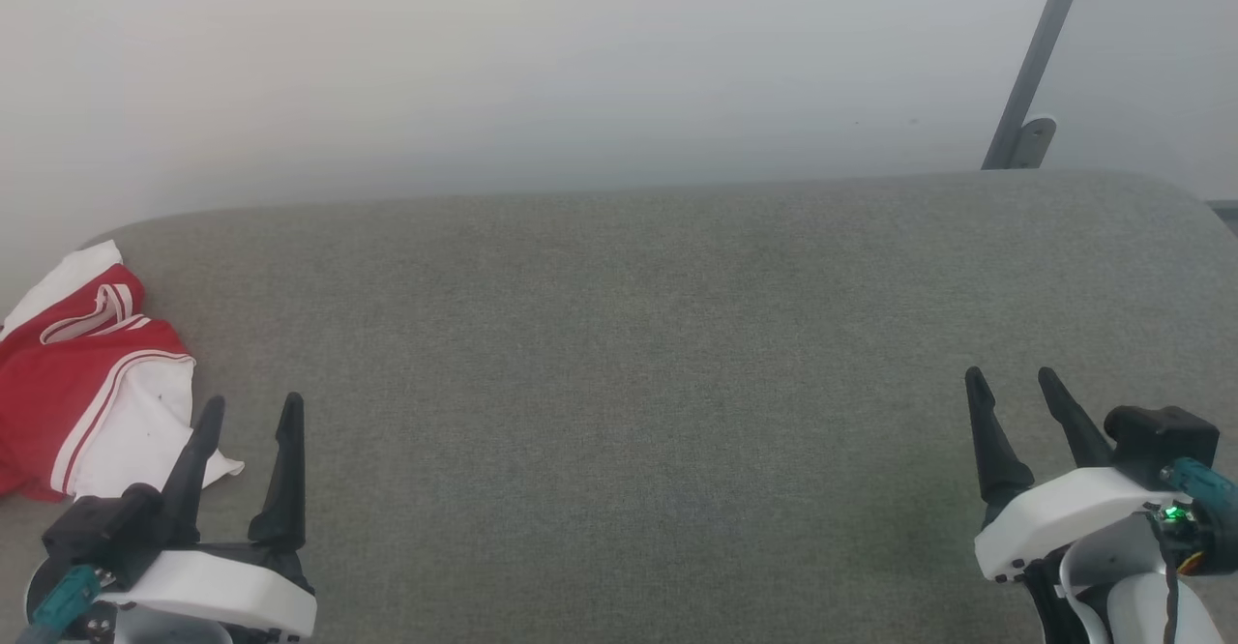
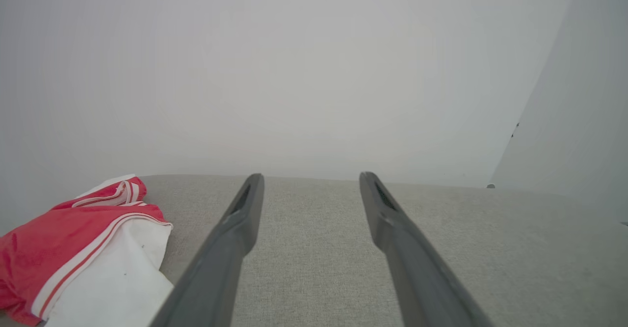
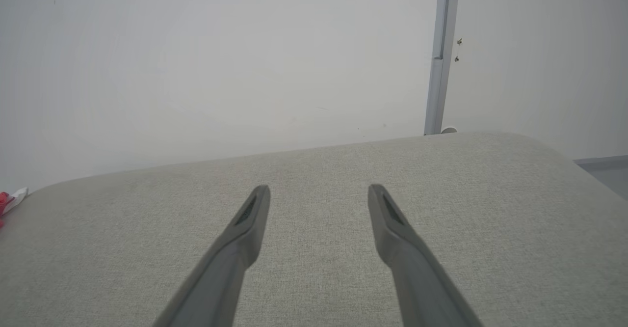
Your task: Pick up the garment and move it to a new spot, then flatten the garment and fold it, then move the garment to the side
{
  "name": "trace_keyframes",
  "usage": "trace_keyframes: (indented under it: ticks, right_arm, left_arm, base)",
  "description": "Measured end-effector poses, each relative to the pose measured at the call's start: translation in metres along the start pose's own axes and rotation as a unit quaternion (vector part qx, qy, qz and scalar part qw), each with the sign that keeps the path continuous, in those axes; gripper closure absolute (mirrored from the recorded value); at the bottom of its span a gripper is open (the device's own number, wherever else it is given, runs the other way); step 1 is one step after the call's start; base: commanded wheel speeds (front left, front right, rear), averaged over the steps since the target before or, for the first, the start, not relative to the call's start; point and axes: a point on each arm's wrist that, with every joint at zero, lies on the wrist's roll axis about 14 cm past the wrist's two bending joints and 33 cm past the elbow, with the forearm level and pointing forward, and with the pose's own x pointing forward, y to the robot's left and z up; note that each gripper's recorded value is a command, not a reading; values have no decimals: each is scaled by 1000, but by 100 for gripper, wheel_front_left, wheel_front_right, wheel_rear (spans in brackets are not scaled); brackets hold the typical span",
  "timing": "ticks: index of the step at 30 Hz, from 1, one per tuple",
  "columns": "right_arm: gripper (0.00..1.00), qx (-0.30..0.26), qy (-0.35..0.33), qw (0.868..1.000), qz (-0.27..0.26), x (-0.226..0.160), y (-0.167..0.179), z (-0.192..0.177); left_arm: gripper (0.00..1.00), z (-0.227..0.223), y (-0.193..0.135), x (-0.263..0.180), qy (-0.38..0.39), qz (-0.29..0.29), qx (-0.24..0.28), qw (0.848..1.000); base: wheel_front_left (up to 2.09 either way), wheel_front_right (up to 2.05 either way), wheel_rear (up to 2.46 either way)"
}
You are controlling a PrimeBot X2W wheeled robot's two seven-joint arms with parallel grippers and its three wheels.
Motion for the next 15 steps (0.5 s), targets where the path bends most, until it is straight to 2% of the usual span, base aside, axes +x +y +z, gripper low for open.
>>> trace_keyframes:
  ticks: [15]
  right_arm:
    - [0,-58,-9,998,5,-1,2,5]
  left_arm:
    - [0,4,-2,-4,-9,-17,48,999]
  base:
    - [0,0,0]
